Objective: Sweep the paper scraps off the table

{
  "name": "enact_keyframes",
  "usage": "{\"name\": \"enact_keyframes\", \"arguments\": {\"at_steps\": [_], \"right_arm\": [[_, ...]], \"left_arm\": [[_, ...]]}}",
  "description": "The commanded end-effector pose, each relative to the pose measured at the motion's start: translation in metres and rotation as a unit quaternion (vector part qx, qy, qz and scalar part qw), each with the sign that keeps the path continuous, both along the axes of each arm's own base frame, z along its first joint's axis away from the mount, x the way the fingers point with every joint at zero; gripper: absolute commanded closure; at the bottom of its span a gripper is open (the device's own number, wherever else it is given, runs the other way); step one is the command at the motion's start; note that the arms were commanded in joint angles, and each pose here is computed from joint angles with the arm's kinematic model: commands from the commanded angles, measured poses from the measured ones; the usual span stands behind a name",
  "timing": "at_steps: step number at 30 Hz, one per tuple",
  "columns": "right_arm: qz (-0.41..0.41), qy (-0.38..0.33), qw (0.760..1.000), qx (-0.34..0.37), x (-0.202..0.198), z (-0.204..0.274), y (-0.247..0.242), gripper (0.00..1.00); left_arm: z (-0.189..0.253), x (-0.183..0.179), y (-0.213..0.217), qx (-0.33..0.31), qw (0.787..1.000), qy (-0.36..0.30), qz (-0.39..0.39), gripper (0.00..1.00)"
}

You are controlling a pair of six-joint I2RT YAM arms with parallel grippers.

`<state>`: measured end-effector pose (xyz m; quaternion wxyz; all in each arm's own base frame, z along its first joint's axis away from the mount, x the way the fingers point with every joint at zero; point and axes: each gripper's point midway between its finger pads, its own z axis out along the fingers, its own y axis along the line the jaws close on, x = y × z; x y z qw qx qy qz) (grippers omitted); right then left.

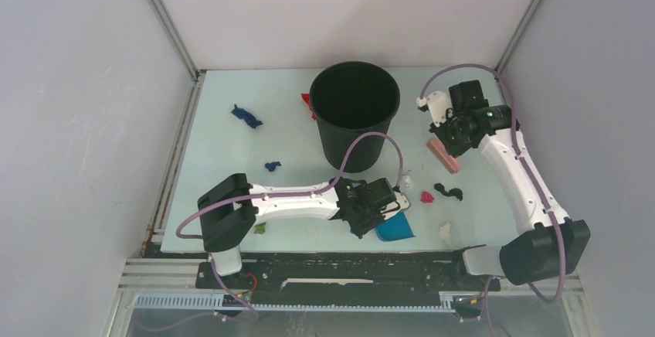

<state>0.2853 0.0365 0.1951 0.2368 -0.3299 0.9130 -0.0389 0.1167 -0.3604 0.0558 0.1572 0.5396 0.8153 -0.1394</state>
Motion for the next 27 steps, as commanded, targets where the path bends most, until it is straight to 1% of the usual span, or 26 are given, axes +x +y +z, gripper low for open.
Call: {"name": "enact_keyframes", "arguments": {"at_steps": [1,3,6,12,16,19,23,24,27], "right_arm": [[-0.078,-0.046,0.995,-0.034,0.021,0.011,-0.034,1.00],[-0.091,-0.052,0.994,-0.042,0.029,0.006,-0.038,1.00],[-0.078,-0.048,0.996,-0.005,0.036,-0.004,-0.020,1.00],[0.003,-0.018,0.999,0.048,0.027,-0.029,0.042,1.00],[0.056,0.028,0.995,0.076,-0.002,-0.037,0.080,1.00],[0.084,0.062,0.987,0.122,-0.027,-0.034,0.101,1.00],[0.104,0.101,0.973,0.180,-0.057,-0.025,0.117,1.00],[0.108,0.117,0.966,0.202,-0.066,-0.021,0.121,1.00],[0.107,0.135,0.956,0.238,-0.078,-0.012,0.124,1.00]], "left_arm": [[0.002,0.006,-0.002,-0.003,1.000,0.011,0.020,1.00],[0.000,0.010,-0.001,0.000,0.999,0.018,0.036,1.00],[-0.002,0.016,0.002,0.003,0.999,0.019,0.048,1.00],[-0.007,0.026,0.007,0.011,0.997,0.022,0.073,1.00],[-0.007,0.030,0.005,0.007,0.996,0.028,0.082,1.00],[-0.012,0.032,0.005,0.009,0.995,0.038,0.087,1.00],[-0.013,0.039,0.005,0.010,0.995,0.026,0.092,1.00],[-0.013,0.040,0.005,0.009,0.995,0.024,0.093,1.00],[-0.010,0.042,0.004,0.004,0.995,0.015,0.095,1.00]]}}
